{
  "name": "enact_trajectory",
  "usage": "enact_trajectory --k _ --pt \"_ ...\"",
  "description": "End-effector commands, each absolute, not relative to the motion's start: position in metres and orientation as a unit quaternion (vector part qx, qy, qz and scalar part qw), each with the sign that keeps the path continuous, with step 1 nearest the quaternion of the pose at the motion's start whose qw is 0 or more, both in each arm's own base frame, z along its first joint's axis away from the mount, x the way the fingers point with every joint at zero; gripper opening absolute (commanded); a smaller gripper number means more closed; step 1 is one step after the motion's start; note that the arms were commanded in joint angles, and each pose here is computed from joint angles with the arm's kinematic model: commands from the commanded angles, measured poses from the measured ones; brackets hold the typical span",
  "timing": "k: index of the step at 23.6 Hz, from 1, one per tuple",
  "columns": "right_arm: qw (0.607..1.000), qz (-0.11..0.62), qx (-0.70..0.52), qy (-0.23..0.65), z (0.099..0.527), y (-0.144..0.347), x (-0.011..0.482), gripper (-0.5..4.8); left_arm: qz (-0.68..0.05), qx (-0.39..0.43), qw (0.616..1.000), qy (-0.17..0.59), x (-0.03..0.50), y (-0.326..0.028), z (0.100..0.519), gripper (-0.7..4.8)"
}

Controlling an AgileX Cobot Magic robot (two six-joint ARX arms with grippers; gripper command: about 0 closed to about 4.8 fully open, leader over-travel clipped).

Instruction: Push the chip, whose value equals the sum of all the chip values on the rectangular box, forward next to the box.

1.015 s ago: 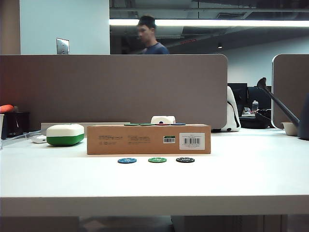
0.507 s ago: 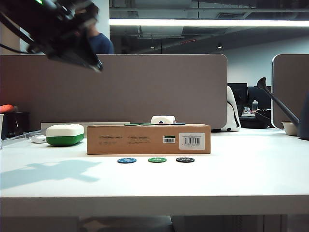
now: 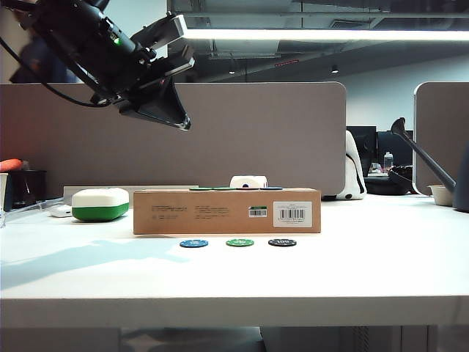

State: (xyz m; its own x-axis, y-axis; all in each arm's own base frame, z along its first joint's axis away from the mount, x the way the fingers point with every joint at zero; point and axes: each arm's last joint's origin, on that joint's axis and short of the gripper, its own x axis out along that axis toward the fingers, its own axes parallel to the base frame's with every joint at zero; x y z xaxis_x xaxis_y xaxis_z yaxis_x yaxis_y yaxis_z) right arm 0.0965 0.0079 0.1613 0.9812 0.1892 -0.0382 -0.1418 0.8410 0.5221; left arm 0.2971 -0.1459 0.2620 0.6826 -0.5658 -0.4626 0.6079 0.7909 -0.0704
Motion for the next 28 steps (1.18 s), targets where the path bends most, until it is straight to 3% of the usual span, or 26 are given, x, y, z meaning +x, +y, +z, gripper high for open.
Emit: enact_trajectory --k 1,11,14,20,23,28 --pt "0.949 0.101 0.298 0.011 0.168 0.008 0.097 -0.05 -0.333 0.044 0.915 0.226 0.297 -0.149 0.265 -0.05" --pt "0.946 0.103 0.302 -0.057 0.239 0.007 0.091 -0.05 -0.332 0.044 0.915 0.226 0.297 -0.148 0.265 -0.05" --pt "0.958 0.095 0.272 -0.004 0.257 0.008 0.112 -0.05 -0.332 0.044 0.915 0.226 0.297 -0.148 0.265 -0.05" --pt "0.955 0.151 0.224 0.123 0.269 0.028 0.167 -0.05 -0.332 0.044 0.915 0.226 0.297 -0.148 0.265 -0.05" --pt "0.933 0.213 0.167 0.236 0.26 0.069 0.214 -0.05 -0.332 0.044 0.915 0.226 0.297 -0.148 0.265 -0.05" --pt "0.895 0.251 0.112 0.351 0.232 0.114 0.252 -0.05 -0.332 0.044 0.914 0.227 0.297 -0.148 0.265 -0.05"
